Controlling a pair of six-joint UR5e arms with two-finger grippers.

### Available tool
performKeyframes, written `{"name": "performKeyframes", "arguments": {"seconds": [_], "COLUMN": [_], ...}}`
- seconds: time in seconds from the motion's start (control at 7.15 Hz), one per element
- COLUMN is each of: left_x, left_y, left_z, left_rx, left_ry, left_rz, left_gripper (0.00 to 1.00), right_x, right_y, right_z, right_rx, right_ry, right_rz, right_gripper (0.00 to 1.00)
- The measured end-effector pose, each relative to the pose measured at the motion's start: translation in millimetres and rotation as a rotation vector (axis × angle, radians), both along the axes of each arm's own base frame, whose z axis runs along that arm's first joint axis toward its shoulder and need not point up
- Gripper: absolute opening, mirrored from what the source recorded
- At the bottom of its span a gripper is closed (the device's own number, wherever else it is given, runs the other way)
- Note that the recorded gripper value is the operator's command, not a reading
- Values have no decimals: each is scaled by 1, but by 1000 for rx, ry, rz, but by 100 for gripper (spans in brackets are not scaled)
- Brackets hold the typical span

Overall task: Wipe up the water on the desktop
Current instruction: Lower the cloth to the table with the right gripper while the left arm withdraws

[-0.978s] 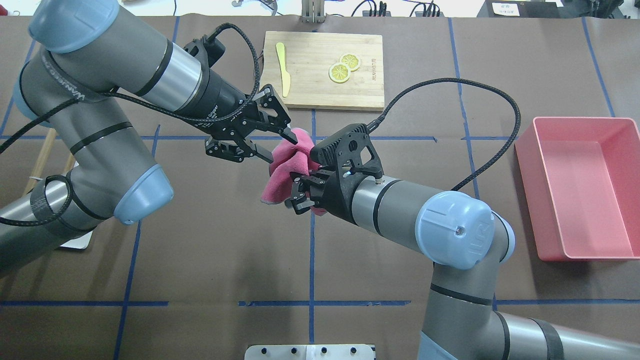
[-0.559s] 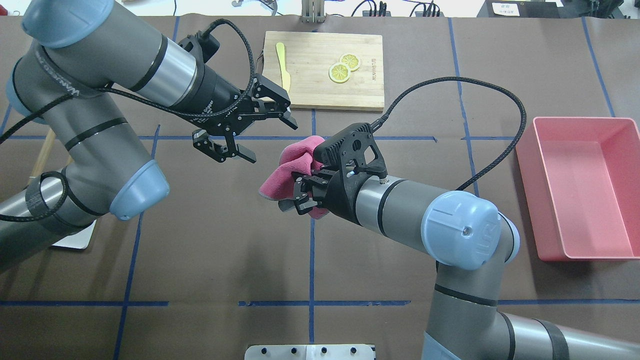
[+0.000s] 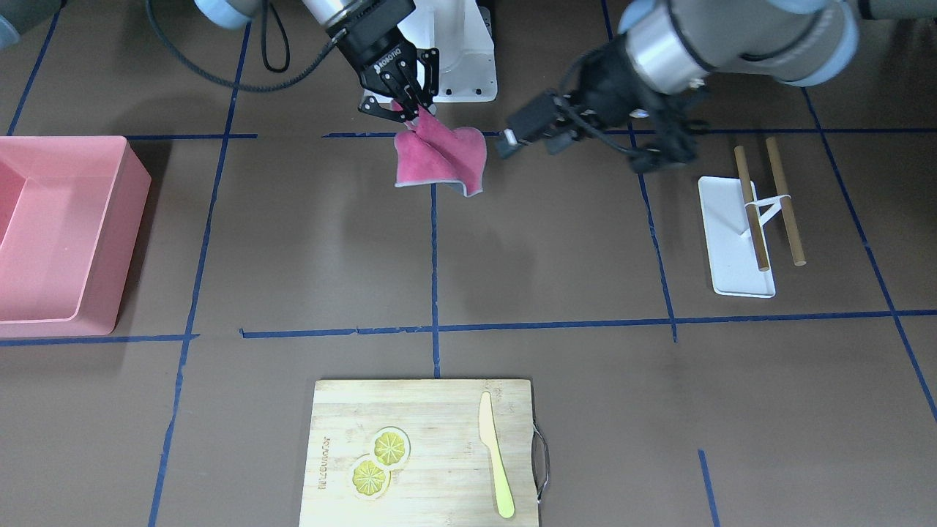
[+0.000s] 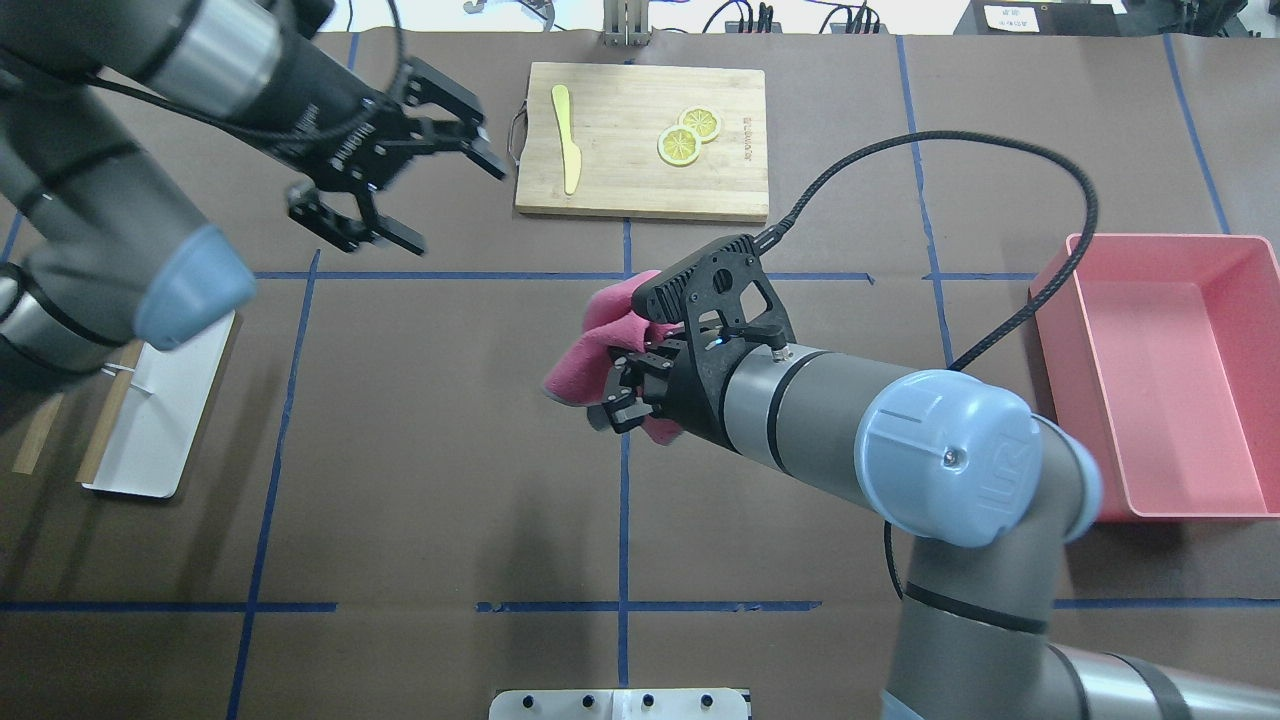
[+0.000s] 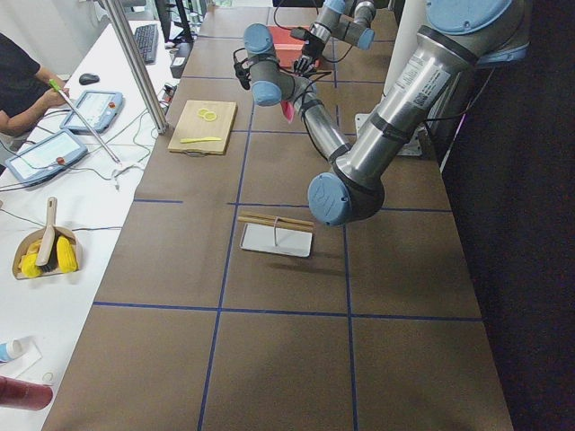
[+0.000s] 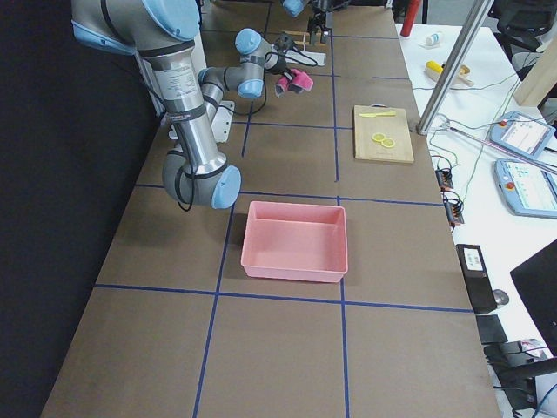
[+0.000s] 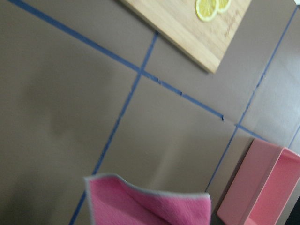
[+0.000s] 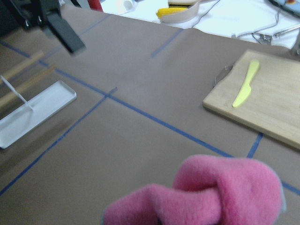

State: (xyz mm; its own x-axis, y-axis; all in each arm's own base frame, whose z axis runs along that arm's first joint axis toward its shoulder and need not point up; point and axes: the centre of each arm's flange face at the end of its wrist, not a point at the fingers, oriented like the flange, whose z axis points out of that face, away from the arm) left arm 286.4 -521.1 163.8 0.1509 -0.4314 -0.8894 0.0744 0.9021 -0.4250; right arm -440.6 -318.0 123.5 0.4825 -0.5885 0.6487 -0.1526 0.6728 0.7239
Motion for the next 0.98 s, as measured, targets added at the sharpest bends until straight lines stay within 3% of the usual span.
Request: {"name": "performKeyframes", "arguments": {"seconds": [0.28,0.56,0.7,0.84,0.98], "left_x": [-56,-109,-126,-141,-153], "left_y": [-29,-48,-53,-50,-39], "left_z": [38,56,67,81,97], "left_rx": [16,90,178,280,359], "left_ry": [-54,-130,-232,-388,-534], "left_rz": [-91,-221,-272,-274,-226], "left_gripper": [100,100,100,100,100], "right_x": [24,55,75,89,90], "right_y": [11,-17,-36,-51,-61], "right_z": [4,21,29,38,47], "right_rx": [-133,-309,-405,-486,-550], "right_ry": [203,281,297,308,327], "right_rz": [-96,-167,-192,-207,-224], "right_gripper": [0,0,0,0,0]}}
